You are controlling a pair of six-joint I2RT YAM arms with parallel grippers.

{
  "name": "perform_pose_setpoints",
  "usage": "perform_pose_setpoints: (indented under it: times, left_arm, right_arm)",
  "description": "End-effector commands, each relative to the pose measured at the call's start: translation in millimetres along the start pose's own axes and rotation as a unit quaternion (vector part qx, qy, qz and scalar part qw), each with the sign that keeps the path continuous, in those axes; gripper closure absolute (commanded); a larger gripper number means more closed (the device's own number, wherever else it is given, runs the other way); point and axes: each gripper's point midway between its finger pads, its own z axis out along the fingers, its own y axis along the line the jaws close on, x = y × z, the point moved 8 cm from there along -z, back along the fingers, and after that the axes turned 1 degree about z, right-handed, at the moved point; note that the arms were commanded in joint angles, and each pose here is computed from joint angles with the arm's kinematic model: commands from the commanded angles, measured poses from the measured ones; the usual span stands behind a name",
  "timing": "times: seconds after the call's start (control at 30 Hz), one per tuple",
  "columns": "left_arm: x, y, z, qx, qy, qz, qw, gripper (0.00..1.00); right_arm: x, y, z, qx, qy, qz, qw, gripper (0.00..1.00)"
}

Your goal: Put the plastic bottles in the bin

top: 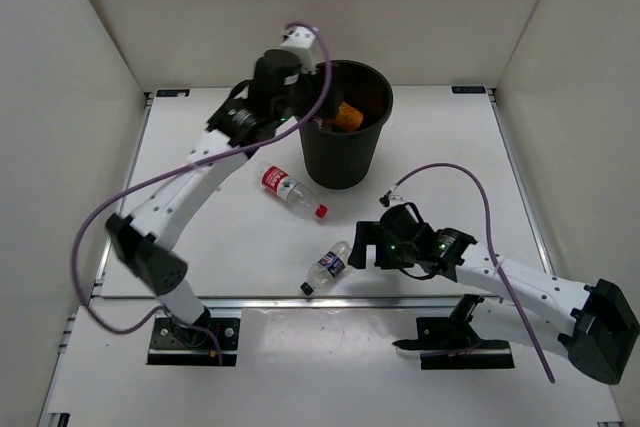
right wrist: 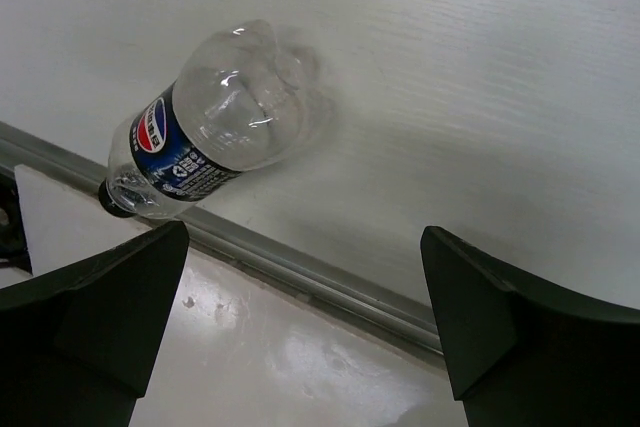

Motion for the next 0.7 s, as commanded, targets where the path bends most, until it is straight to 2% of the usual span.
perform_pose_setpoints:
  times: [0.0,0.13,0.3,0.37,0.43,0.53,0.67]
  left_arm:
    - [-3,37,-52,-0.052,-0.028,-0.037,0.998,0.01]
    - [55,72,-97,-0.140,-0.001,-0.047,0.989,0.02]
    - [141,122,-151,-0.232,0.102,-0.075,0.964,0.01]
    - [168,132,-172,-0.256,0.122,-0.095,0.954,0.02]
    - [183,142,-185,-0.274,0.137,-0.111,0.945,0.01]
    - [195,142,-194,-0.263,0.143,-0.131,0.945,0.01]
    - [198,138,-196,-0.255,0.152,-0.132,0.946,0.02]
  right_arm:
    - [-16,25,-1,0.012,-0.043,0.018,0.999,0.01]
    - [-21,43,12,0.007,-0.042,0.024,0.999,0.00]
    - [-25,53,25,0.008,-0.022,0.031,0.999,0.01]
    - [-24,51,37,0.032,0.000,0.048,0.998,0.01]
    - [-26,56,44,0.033,0.012,0.053,0.998,0.01]
    - [-25,62,55,0.049,0.032,0.055,0.997,0.01]
    - [-25,62,78,0.059,0.070,0.069,0.993,0.06]
